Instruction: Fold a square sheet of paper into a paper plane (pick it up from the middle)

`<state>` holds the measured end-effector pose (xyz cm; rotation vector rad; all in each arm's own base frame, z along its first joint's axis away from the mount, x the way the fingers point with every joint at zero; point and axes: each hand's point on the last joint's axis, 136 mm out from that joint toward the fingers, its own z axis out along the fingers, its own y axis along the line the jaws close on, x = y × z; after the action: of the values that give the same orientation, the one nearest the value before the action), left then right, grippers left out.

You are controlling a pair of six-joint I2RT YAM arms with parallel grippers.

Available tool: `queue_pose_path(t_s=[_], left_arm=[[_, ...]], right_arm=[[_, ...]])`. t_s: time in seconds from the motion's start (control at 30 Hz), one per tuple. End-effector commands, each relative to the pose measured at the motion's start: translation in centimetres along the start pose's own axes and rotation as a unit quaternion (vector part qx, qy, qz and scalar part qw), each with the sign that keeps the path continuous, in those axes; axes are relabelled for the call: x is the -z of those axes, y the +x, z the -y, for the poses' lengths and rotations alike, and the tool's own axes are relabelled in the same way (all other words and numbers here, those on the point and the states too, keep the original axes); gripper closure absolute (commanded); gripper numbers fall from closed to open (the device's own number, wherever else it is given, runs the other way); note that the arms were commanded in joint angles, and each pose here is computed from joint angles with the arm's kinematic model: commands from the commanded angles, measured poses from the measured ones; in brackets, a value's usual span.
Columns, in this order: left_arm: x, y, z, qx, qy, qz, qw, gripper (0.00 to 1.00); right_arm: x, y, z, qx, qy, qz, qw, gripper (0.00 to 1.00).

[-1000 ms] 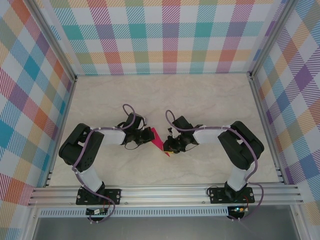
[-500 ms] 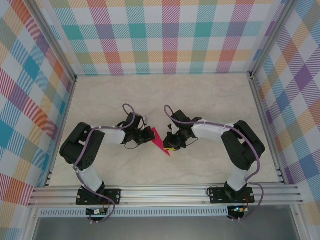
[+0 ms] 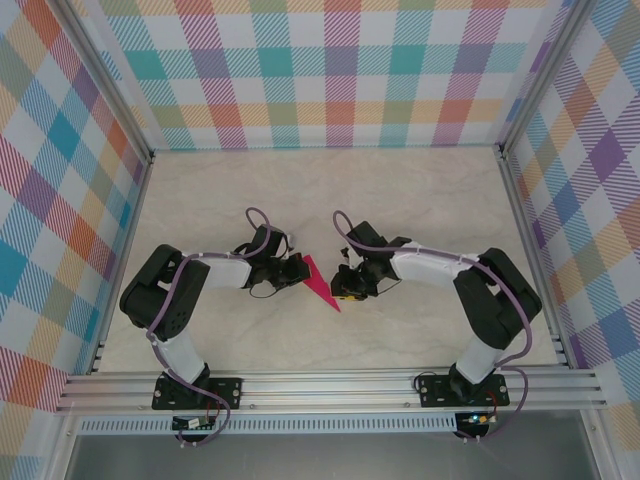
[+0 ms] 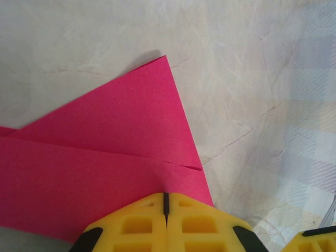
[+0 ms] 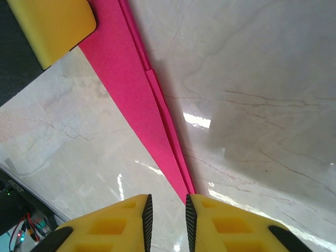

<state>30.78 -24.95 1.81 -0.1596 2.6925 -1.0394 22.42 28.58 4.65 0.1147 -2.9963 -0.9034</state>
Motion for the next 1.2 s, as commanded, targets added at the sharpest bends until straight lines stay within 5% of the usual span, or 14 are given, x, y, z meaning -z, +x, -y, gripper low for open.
queue_pose_path(t_s=[0.0, 0.27, 0.63, 0.87, 1.17], left_arm=[[-0.3, 2.2, -4.5, 0.034, -0.08, -0.018, 0.996, 1.0], [1.8, 0.7, -0.6, 0.016, -0.036, -0.003, 0.999, 0.85], [7.4, 0.1, 0.9, 0.037, -0.069, 0.074, 0.994, 0.39], [8.7, 0.9, 1.4, 0.079, -0.102, 0.107, 0.986, 0.24], [6.7, 2.0, 1.7, 0.103, -0.176, 0.094, 0.975, 0.21]], right_arm=[[0.8, -0.8, 0.5, 0.012, 0.0, 0.033, 0.999, 0.72], [-0.5, -1.2, -0.7, 0.021, -0.046, 0.023, 0.998, 0.72], [-1.9, -0.1, -1.2, 0.022, -0.085, 0.009, 0.996, 0.75], [-1.8, -0.1, 0.0, 0.016, -0.067, 0.032, 0.997, 0.76], [0.4, -0.2, 0.8, 0.044, -0.039, 0.085, 0.995, 0.75]])
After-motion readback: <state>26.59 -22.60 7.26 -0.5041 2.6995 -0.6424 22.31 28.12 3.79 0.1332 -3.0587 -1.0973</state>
